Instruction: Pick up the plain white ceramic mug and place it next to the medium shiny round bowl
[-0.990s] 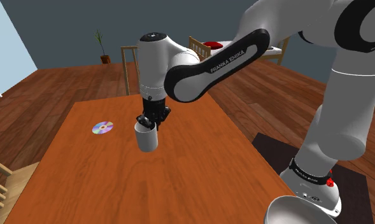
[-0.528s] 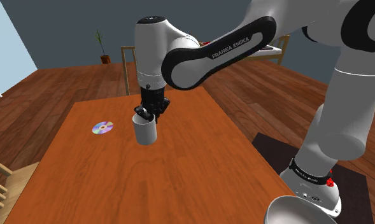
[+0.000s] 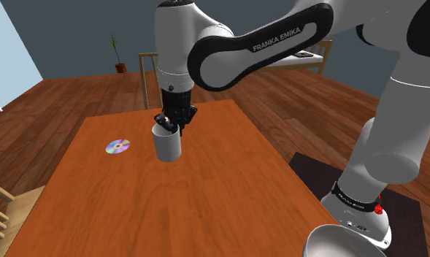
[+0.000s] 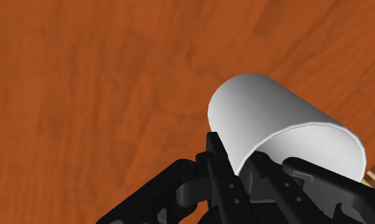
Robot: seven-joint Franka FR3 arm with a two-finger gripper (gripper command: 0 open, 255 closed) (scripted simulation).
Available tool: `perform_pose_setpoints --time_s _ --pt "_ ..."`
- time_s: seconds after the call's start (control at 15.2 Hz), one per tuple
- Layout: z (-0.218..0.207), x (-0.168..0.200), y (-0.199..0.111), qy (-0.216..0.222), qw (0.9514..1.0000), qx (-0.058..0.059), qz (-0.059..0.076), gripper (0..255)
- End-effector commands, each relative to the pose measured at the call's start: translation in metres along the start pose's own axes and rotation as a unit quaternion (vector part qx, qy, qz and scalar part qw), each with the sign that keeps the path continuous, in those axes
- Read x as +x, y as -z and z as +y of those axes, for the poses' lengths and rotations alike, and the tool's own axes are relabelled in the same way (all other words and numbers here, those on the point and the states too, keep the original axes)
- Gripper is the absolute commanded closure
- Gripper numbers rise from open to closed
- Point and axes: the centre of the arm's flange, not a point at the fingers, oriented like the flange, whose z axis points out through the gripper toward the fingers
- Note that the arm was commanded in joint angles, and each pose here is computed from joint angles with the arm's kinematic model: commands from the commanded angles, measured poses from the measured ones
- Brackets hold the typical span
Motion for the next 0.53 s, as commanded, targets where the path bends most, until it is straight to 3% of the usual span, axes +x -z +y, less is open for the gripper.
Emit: perform_pose_setpoints --time_s 0.0,0.46 --pt "-0.001 -0.023 0.004 0.0 1.0 0.0 0.0 255" --pt "-0.003 -0.114 0.02 0.0 1.0 0.0 0.0 255"
